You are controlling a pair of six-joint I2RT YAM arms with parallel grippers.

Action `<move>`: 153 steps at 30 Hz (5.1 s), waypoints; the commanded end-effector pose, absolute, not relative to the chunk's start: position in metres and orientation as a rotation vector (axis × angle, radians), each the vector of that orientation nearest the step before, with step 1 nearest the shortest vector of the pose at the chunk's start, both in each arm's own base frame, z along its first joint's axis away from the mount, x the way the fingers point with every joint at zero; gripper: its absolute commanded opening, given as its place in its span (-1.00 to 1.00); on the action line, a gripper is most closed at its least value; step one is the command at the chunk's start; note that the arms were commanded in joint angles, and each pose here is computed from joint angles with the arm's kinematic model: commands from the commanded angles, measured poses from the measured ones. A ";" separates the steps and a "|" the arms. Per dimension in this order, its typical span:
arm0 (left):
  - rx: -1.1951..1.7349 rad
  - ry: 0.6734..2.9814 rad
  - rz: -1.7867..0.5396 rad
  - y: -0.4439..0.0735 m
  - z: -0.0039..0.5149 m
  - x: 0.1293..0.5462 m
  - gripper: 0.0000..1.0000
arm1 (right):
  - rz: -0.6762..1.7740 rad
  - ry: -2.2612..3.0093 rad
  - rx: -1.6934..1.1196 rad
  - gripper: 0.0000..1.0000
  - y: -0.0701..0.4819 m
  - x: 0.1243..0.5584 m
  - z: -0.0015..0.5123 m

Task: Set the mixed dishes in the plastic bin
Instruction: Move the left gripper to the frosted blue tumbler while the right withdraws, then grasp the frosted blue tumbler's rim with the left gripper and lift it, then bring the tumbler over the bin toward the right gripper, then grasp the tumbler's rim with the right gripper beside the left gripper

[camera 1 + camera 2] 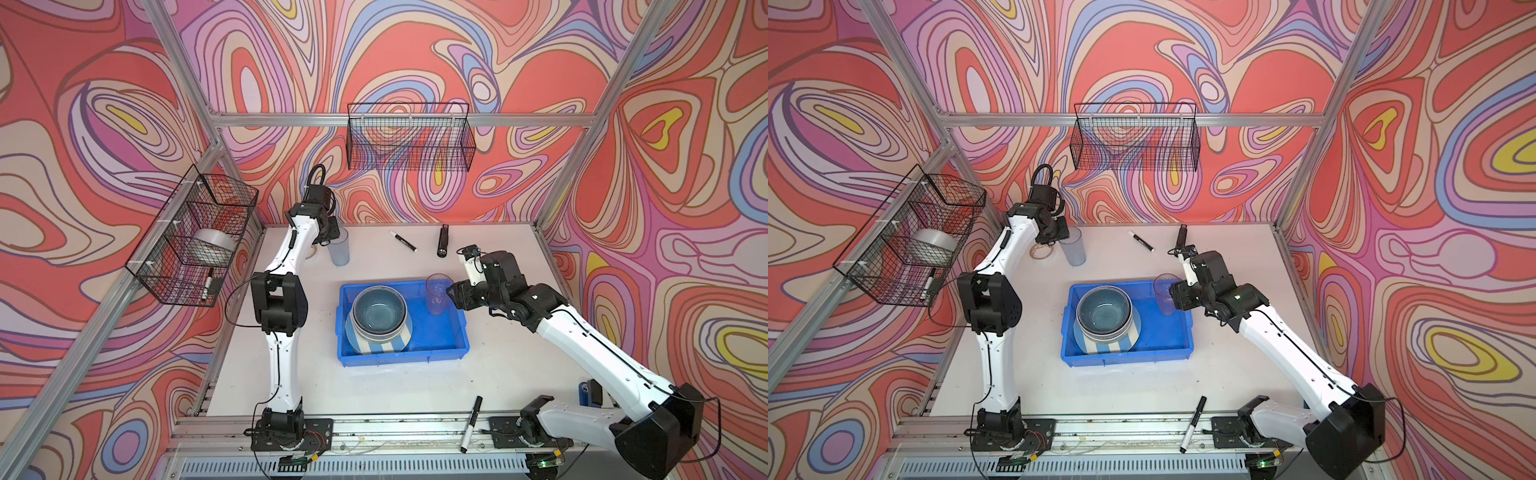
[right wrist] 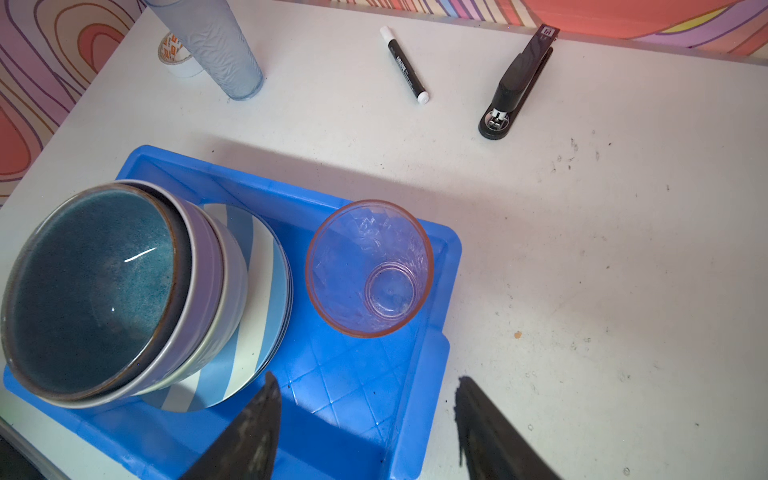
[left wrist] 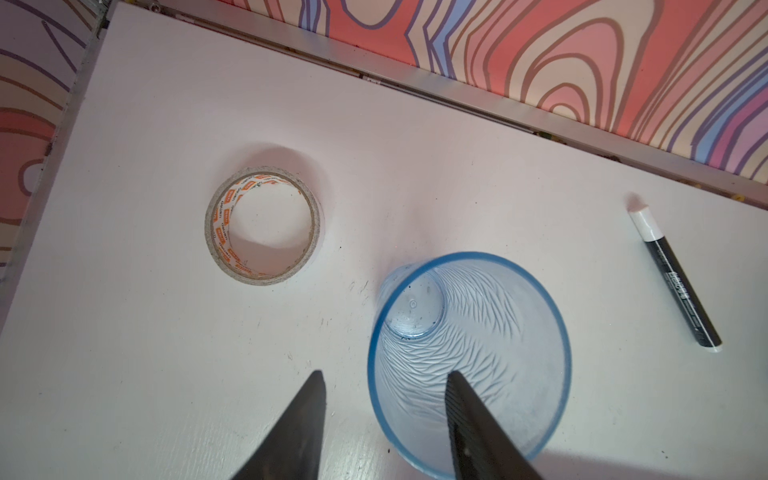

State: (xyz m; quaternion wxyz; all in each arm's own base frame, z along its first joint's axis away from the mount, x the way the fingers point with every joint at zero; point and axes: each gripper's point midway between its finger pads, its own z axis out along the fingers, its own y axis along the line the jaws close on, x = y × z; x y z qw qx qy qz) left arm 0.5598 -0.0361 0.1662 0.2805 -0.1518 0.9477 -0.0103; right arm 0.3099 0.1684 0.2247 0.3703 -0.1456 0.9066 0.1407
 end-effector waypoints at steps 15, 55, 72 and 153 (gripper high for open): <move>-0.371 2.657 0.035 -0.026 0.138 0.551 -0.39 | 0.394 2.300 -0.377 0.35 0.170 0.308 0.234; -0.255 2.436 -0.060 -0.052 0.284 0.462 -1.00 | 0.519 2.241 -0.429 0.33 0.193 0.315 0.268; 0.147 2.098 0.172 -0.176 0.366 0.373 -1.00 | 0.786 2.114 -0.483 0.33 0.234 0.315 0.336; 0.374 2.264 -0.423 -0.289 0.351 0.266 -0.47 | 0.850 2.110 -0.388 -1.00 0.272 0.331 0.340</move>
